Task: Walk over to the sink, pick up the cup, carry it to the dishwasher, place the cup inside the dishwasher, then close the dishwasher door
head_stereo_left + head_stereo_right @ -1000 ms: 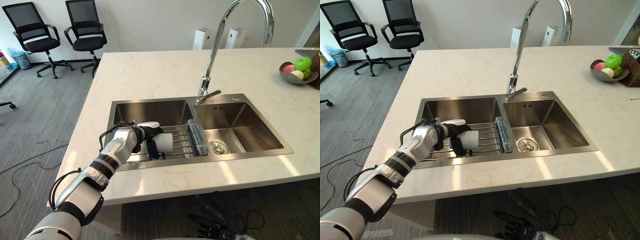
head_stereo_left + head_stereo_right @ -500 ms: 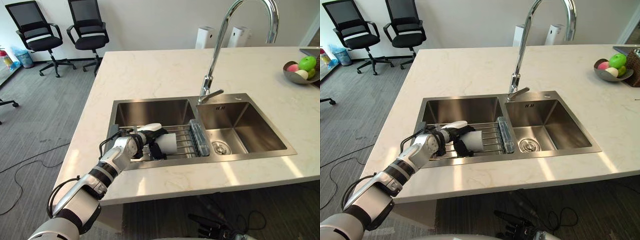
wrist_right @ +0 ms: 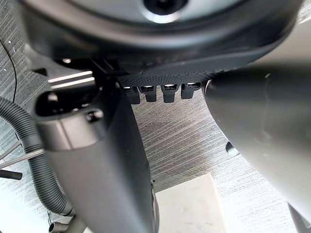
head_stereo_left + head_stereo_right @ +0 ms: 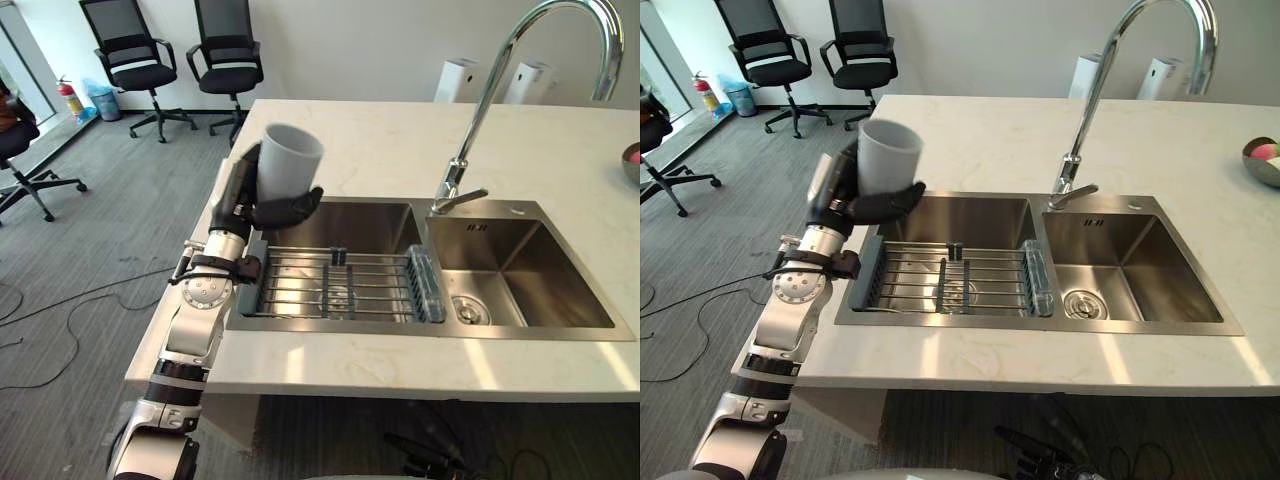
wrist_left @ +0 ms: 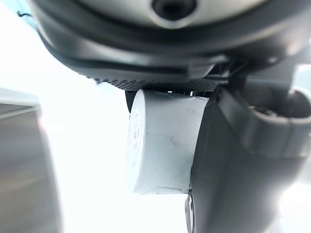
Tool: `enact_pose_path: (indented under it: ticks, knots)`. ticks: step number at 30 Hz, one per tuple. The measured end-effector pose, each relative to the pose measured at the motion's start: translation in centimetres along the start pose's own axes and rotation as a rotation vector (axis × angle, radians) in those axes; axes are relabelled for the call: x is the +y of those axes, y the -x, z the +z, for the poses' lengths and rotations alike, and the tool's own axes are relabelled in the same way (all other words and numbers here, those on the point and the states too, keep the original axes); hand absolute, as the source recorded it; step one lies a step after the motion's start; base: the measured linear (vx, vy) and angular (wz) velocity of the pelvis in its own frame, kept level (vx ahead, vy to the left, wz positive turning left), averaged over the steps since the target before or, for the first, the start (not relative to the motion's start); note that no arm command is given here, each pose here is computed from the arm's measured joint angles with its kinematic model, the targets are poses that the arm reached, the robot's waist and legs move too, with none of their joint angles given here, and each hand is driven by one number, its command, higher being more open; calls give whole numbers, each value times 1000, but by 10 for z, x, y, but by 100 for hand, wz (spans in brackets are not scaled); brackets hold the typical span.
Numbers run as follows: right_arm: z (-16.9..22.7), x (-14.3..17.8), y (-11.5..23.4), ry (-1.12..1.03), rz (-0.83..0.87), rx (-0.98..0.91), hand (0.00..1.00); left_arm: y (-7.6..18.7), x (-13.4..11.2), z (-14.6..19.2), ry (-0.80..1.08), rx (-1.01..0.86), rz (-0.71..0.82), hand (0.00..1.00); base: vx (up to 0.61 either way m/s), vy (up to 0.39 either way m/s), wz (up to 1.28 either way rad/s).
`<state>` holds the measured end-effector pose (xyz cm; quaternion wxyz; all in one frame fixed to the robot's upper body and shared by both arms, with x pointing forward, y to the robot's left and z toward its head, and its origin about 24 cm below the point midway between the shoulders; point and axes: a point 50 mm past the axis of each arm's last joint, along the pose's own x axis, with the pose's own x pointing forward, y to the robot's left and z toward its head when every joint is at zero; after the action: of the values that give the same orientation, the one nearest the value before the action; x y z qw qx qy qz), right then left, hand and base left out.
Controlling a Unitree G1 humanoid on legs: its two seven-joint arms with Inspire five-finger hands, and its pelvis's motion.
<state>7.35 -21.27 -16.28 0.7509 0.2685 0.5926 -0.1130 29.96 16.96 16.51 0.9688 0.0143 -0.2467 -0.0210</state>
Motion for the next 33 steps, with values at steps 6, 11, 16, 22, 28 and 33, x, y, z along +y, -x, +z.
enact_pose_path:
  ticks: [6, 11, 16, 22, 28, 33]
  knots:
    - [-8, -3, 1, -29, -33, -15, 100, 30, 17, 40, 144, -257, 251, 0, -63, -1, 9]
    - [-16, -2, 0, -71, -59, -20, 100, 47, 45, 66, 122, -409, 455, 0, -4, 9, 11]
    - [-24, -10, 2, -104, -94, 36, 100, 47, 64, 80, 41, -508, 563, 0, 8, 4, 16]
    - [-26, -13, 3, -106, -100, 32, 100, 48, 68, 81, 37, -511, 580, 0, 3, -1, -12]
    - [-35, -18, 7, -36, -110, 1, 100, 66, 73, 59, 14, -393, 628, 0, 89, -16, 21]
    - [-28, -17, 5, 148, -129, 8, 100, 82, 90, 39, -16, -260, 760, 0, 45, -40, 69]
